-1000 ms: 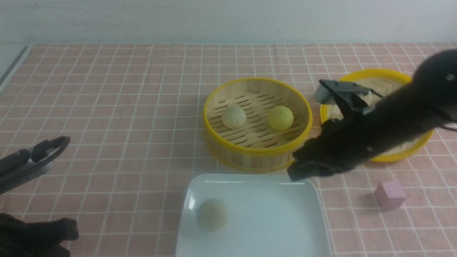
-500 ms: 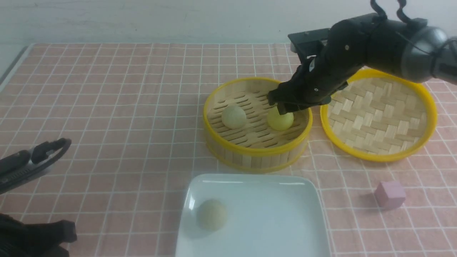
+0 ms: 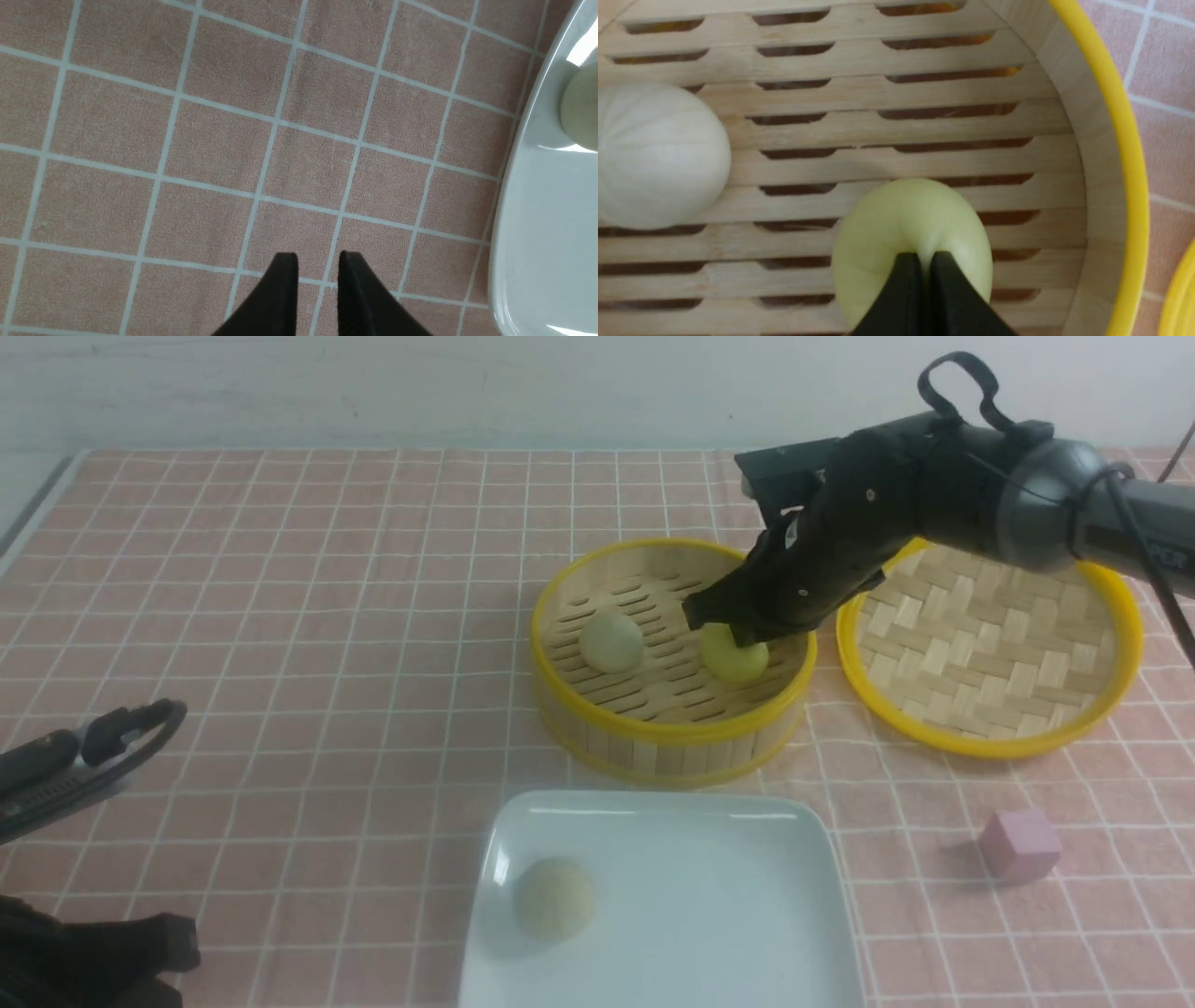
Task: Put the steamed buns into the plate on the pink tablecloth.
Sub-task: 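Reach toward a bun in the bamboo steamer with the right gripper, then move the steamed bun from the bamboo steamer onto the white plate with the right gripper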
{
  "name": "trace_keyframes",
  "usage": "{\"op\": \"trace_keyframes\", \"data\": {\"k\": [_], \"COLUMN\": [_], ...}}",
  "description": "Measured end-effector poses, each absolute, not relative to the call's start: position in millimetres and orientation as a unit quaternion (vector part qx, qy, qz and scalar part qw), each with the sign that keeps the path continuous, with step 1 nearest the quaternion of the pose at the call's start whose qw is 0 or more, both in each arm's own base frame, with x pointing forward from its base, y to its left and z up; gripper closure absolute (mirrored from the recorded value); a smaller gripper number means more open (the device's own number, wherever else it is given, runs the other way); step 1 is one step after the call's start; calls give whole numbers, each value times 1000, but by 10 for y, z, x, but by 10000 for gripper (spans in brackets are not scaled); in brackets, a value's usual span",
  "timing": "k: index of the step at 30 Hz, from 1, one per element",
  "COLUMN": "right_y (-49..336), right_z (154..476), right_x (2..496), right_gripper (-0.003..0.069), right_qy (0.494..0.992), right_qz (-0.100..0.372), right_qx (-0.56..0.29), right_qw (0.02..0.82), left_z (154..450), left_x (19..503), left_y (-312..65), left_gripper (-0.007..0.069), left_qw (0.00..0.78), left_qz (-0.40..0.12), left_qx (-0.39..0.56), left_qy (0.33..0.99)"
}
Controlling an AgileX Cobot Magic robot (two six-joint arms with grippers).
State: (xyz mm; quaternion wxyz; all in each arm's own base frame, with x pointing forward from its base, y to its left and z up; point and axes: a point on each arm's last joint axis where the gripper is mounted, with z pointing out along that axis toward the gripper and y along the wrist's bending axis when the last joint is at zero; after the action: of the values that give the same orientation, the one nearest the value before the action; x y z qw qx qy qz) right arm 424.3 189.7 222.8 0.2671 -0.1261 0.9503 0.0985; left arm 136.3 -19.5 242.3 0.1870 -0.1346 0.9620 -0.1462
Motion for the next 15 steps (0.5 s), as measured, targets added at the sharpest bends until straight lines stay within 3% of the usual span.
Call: {"op": "trace_keyframes", "data": {"k": [4, 5, 10, 13, 15], "right_y": [1813, 1761, 1742, 1804, 1893], "right_z": [2663, 2919, 3372, 3271, 3036], "right_x": [4034, 3888, 3339, 3124, 2932], "right_gripper": [651, 651, 651, 651, 651], "right_qy": [951, 950, 946, 949, 952], "right_qz": [99, 103, 115, 121, 127], "right_qx": [-131, -134, -176, -192, -208], "right_qw": [262, 262, 246, 219, 187], "left_z": [2423, 2423, 2423, 2425, 2426], "left_x": [1363, 1363, 1364, 1367, 1370], "left_y": [-194, -194, -194, -193, -192], "left_gripper": [461, 458, 455, 451, 447], "left_qw": [187, 187, 188, 190, 192], "left_qz": [-146, -146, -145, -145, -145], "left_qx": [-134, -134, -134, -135, -135], "left_qy": [962, 962, 962, 962, 961]}}
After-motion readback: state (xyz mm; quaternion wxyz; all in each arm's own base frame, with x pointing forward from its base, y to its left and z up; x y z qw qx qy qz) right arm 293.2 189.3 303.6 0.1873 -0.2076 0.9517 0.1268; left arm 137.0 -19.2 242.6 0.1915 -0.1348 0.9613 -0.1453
